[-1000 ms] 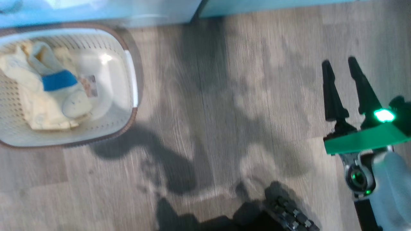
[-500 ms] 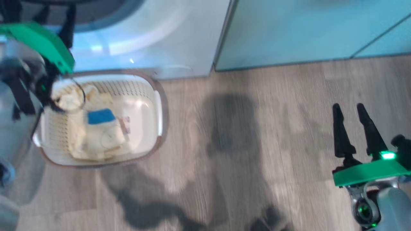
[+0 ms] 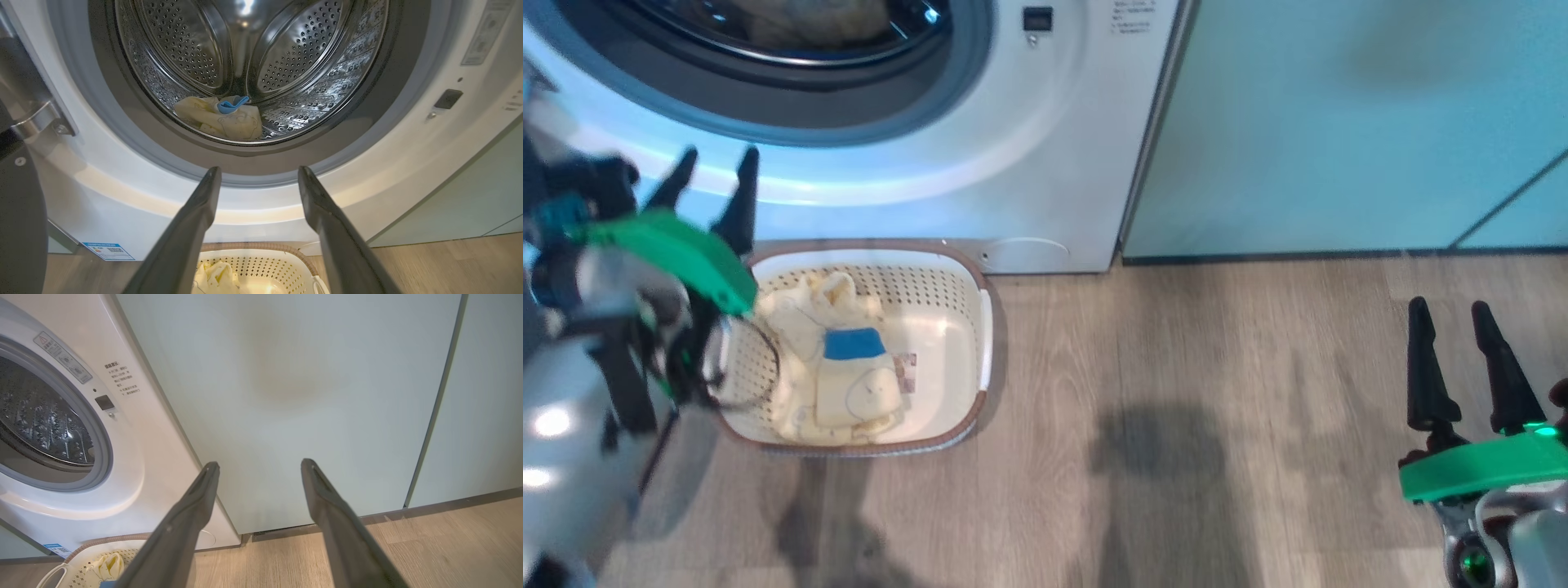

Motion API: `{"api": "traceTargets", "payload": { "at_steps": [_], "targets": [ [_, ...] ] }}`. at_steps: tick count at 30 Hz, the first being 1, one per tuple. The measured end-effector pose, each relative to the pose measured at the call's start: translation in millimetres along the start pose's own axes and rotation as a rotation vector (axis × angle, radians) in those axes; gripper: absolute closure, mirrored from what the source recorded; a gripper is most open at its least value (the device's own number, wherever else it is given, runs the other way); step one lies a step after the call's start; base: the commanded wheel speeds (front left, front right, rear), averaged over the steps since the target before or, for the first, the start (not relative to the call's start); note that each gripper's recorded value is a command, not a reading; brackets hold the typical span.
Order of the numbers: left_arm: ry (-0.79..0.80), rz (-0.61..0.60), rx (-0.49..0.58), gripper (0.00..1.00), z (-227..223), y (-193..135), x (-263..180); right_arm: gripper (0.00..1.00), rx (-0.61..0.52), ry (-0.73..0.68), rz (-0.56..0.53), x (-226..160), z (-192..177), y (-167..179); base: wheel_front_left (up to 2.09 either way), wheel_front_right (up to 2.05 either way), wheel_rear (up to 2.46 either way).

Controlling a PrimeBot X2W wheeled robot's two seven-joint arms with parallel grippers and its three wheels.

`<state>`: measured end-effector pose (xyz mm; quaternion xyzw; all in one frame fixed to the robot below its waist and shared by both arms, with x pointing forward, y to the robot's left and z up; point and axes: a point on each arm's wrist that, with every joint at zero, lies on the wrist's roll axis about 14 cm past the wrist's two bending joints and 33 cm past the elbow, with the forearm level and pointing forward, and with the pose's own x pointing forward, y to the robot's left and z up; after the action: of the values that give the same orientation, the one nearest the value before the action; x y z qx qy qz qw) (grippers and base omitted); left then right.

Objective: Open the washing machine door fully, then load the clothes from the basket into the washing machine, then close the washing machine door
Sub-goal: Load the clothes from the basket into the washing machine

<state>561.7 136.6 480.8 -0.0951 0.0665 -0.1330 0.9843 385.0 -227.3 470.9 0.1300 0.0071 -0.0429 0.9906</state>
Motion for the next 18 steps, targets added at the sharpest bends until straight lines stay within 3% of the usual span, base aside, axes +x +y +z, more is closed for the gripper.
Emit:
{"api": "traceTargets", "payload": {
  "at_steps": [18],
  "targets": [
    [-0.113,0.217,-0.025,0.00,0,48,-127,0.00,-0.001,-0.059,0.017,-38,19,5,0.00,0.00,0.00]
  ]
}}
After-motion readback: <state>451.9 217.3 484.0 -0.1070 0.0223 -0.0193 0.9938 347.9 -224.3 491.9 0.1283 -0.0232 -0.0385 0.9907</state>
